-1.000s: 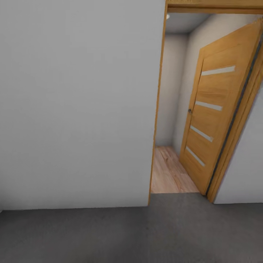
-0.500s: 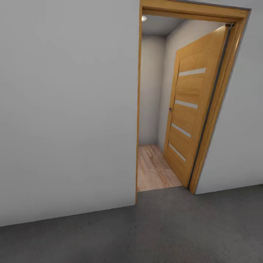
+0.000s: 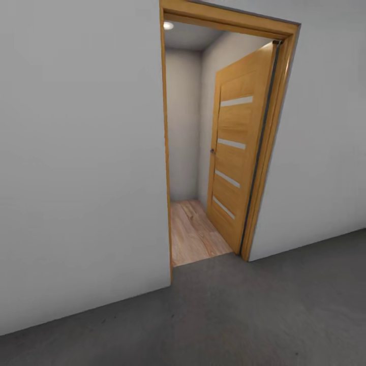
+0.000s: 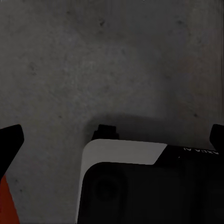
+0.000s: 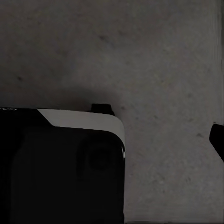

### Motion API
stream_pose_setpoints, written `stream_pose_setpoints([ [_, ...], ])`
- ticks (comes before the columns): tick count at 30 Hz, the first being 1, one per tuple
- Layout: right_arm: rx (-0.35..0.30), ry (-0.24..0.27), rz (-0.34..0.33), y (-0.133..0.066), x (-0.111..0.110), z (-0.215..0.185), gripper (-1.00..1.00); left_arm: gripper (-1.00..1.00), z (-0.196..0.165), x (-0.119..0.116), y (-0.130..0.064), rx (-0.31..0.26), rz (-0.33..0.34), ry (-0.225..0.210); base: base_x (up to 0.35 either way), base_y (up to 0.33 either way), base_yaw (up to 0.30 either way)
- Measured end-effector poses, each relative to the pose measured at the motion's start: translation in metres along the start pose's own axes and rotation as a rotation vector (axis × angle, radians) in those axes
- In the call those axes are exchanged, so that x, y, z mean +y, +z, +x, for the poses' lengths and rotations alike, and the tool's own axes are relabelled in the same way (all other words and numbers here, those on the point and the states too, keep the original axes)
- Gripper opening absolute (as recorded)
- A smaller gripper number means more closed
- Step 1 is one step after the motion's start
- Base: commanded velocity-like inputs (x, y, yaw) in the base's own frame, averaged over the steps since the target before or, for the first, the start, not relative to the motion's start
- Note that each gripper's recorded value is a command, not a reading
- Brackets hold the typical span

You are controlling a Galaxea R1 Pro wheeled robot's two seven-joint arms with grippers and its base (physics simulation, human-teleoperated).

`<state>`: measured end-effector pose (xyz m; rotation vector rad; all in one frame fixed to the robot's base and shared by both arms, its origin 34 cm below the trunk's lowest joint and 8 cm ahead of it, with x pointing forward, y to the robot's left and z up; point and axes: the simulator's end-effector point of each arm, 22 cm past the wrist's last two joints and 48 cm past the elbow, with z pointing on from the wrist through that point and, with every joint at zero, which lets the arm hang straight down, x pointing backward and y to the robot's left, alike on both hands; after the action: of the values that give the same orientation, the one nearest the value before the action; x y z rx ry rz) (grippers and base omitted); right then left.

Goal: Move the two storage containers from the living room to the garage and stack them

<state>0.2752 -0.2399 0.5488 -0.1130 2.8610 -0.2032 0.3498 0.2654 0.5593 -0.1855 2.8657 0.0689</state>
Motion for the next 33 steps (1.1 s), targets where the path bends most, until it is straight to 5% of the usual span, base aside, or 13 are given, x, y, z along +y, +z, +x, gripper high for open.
stream_pose_setpoints([
  [33,0.0,0.0,0.0,0.0,-0.0001,0.0001,1.0,1.0,-0.0002,0.0,0.0,-0.001,0.0,0.0,0.0,0.0,-0.297],
])
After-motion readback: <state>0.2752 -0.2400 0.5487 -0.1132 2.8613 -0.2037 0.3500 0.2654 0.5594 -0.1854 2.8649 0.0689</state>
